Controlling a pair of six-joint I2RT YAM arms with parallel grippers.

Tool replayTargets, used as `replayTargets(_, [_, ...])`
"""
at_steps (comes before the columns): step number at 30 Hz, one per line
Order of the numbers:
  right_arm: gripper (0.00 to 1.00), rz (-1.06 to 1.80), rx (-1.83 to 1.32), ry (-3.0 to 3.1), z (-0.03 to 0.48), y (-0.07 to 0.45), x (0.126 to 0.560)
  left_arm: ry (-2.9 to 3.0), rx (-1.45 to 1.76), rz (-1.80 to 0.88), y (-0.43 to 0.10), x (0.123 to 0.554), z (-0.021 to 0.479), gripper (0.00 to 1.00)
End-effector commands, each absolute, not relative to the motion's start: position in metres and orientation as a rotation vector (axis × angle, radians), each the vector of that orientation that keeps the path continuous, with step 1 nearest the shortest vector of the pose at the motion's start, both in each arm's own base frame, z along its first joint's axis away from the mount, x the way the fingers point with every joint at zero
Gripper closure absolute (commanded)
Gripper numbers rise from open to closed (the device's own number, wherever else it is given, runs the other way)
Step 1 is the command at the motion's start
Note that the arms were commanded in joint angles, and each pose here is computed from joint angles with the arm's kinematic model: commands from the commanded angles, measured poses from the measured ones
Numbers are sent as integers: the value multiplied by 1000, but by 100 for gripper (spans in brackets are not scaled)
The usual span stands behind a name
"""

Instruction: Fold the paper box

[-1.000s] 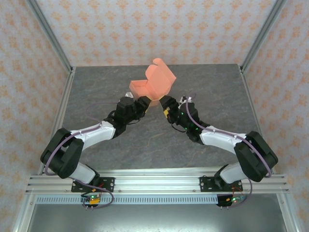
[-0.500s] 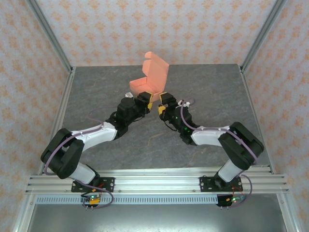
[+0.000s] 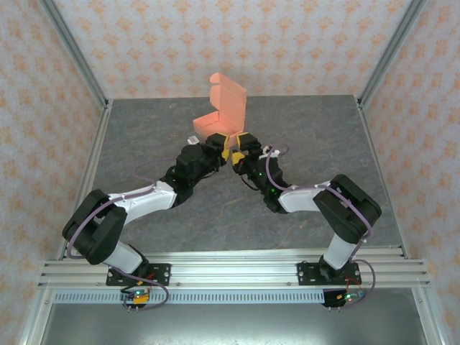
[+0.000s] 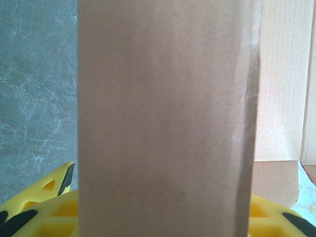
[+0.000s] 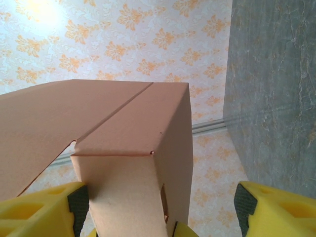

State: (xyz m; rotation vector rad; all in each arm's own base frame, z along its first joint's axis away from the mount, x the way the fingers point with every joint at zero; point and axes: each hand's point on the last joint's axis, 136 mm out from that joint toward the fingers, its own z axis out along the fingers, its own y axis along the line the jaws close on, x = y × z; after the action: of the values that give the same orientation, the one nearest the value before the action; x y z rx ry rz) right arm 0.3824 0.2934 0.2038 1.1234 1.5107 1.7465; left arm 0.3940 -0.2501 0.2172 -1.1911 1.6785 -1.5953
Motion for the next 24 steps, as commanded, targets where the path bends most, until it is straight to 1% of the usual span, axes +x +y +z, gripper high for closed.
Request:
replayTargets(1, [21, 1827, 1082, 1417, 237, 291, 380, 1717, -1174, -1585, -258, 390, 212, 64])
replayTargets(4, [20, 1820, 1071, 1446, 234, 293, 378, 1728, -1170, -1583, -259, 389, 209, 64])
replayTargets(9, [24, 1819, 1027, 1470, 240, 298, 377, 1754, -1141, -1590, -265, 390, 210, 63])
replayTargets(14, [32, 1808, 1009, 1503, 238, 304, 379, 1771, -1151, -1538, -259, 387, 205, 63])
replayTargets(17, [37, 1788, 1018, 1543, 229, 305, 378, 1796, -1095, -1501, -258, 385, 210, 63])
replayTargets(20, [44, 1777, 1041, 1548, 222, 303, 378, 1789, -1087, -1476, -253, 384, 213, 63])
replayTargets(24, [49, 1763, 1032, 1553, 221, 302, 377, 1772, -1074, -1499, -254, 384, 218, 62])
